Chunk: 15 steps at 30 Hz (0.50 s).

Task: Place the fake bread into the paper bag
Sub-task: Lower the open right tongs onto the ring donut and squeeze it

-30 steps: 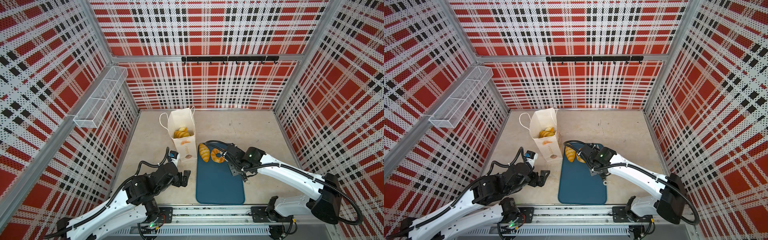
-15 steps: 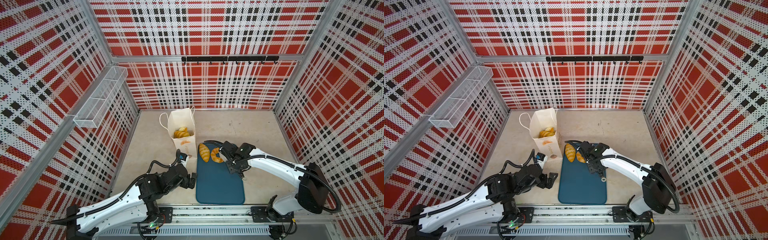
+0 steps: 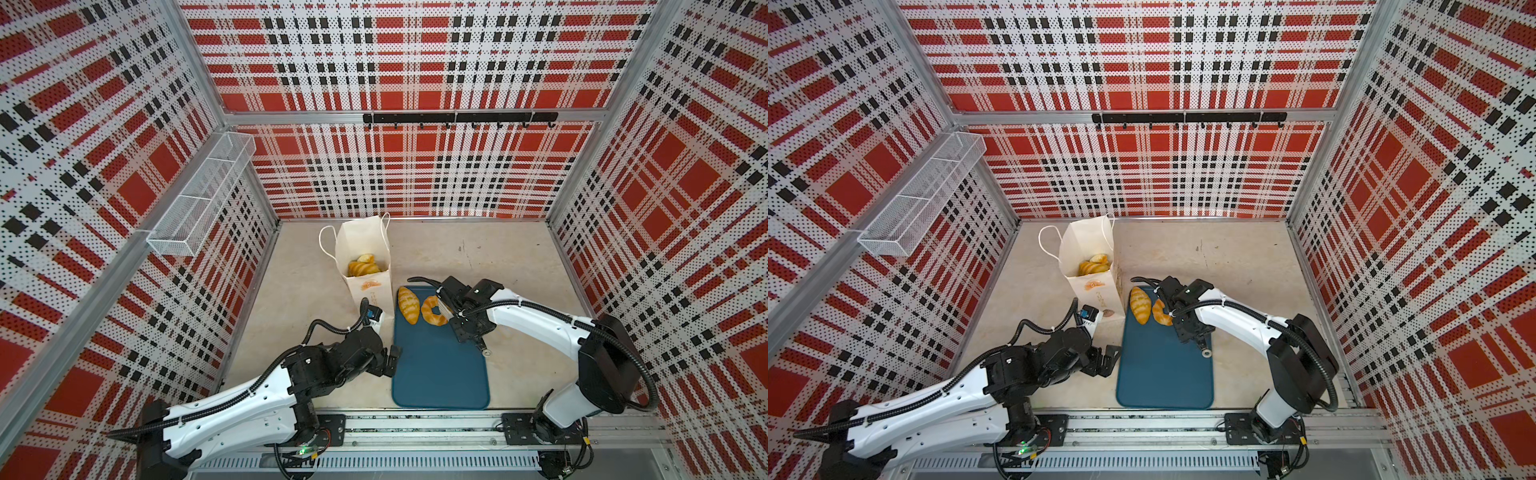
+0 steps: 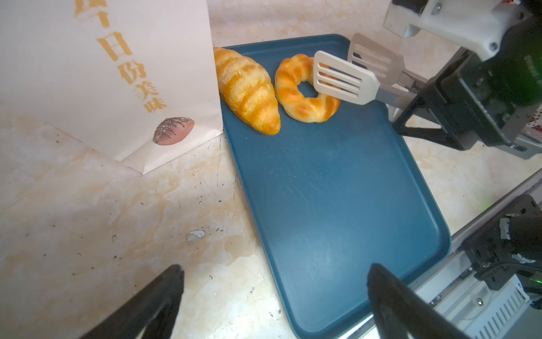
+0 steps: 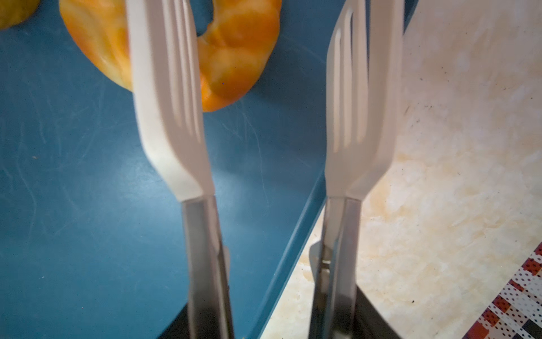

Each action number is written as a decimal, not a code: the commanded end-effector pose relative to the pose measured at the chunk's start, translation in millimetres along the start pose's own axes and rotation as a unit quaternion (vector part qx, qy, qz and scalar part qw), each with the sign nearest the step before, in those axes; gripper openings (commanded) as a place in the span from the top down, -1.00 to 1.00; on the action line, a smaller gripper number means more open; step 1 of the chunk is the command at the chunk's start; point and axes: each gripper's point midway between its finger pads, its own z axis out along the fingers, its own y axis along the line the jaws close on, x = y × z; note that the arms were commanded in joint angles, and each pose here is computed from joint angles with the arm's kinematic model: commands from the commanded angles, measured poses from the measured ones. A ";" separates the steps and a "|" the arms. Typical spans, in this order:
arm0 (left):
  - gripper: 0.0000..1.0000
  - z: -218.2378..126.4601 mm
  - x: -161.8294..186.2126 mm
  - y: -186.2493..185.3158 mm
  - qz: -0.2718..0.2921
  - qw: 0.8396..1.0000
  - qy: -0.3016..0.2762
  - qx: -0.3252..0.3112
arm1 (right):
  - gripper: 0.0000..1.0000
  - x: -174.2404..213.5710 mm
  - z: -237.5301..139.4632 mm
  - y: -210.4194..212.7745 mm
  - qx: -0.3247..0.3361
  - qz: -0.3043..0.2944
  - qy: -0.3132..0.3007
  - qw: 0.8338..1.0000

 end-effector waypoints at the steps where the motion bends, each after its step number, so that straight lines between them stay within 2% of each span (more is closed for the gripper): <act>1: -0.99 -1.2 -7.1 -4.7 -0.002 1.000 -0.014 0.007 | -0.07 -18.9 -4.1 3.2 -0.008 -0.009 -0.018 1.000; 15: -0.99 1.3 -8.6 -15.9 0.003 1.000 -0.013 0.013 | 0.27 -4.2 -0.1 -14.7 0.017 -0.047 0.027 0.998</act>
